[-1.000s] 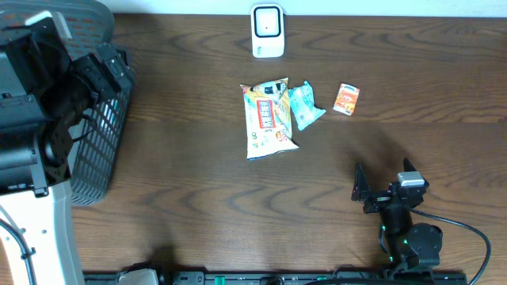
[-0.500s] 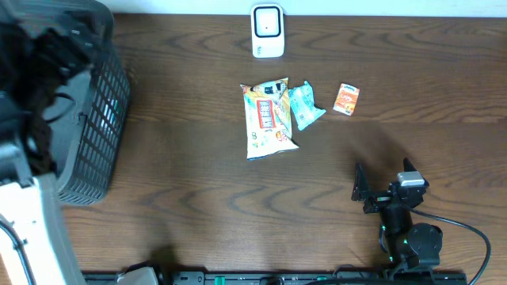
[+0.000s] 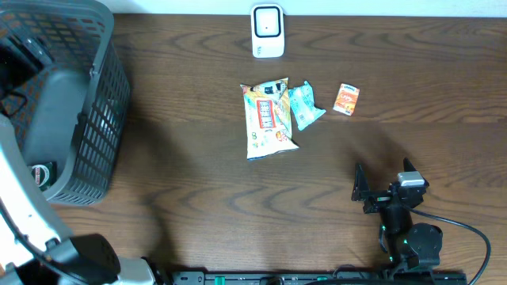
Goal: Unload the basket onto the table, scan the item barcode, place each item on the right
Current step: 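Reach the left gripper back into the basket toward the green tissue pack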
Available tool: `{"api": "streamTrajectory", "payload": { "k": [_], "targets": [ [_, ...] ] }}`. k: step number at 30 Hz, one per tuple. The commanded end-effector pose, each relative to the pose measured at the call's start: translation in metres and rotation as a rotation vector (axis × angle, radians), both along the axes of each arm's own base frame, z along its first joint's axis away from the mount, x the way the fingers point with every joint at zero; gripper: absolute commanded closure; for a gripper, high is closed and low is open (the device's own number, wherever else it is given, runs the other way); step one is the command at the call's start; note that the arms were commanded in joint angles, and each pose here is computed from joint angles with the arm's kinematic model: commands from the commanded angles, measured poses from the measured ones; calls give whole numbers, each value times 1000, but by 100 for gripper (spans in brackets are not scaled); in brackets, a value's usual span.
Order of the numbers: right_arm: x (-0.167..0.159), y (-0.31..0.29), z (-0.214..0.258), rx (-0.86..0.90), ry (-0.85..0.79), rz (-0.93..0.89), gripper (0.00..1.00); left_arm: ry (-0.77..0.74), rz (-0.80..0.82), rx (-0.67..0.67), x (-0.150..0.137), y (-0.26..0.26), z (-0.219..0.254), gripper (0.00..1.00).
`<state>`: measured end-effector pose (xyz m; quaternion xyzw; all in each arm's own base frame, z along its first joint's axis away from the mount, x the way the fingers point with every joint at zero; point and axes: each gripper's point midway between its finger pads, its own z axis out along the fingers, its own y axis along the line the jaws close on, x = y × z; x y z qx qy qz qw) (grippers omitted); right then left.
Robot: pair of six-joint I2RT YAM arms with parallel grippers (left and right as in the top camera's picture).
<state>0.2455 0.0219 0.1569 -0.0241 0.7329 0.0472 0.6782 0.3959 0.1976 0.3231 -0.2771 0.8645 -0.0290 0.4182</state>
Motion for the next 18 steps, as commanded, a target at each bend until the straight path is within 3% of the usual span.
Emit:
{"api": "streamTrajectory", "payload": {
  "k": [1, 6, 13, 18],
  "targets": [
    [0, -3, -2, 6, 7, -15, 1, 124, -90, 96, 1, 11, -28, 2],
    [0, -3, -2, 6, 7, -15, 1, 218, -227, 28, 8, 8, -77, 2],
    [0, -3, -2, 6, 7, -15, 1, 179, -283, -270, 15, 22, -134, 2],
    [0, -3, -2, 6, 7, -15, 1, 149, -363, -347, 10, 22, -150, 2]
  ]
}}
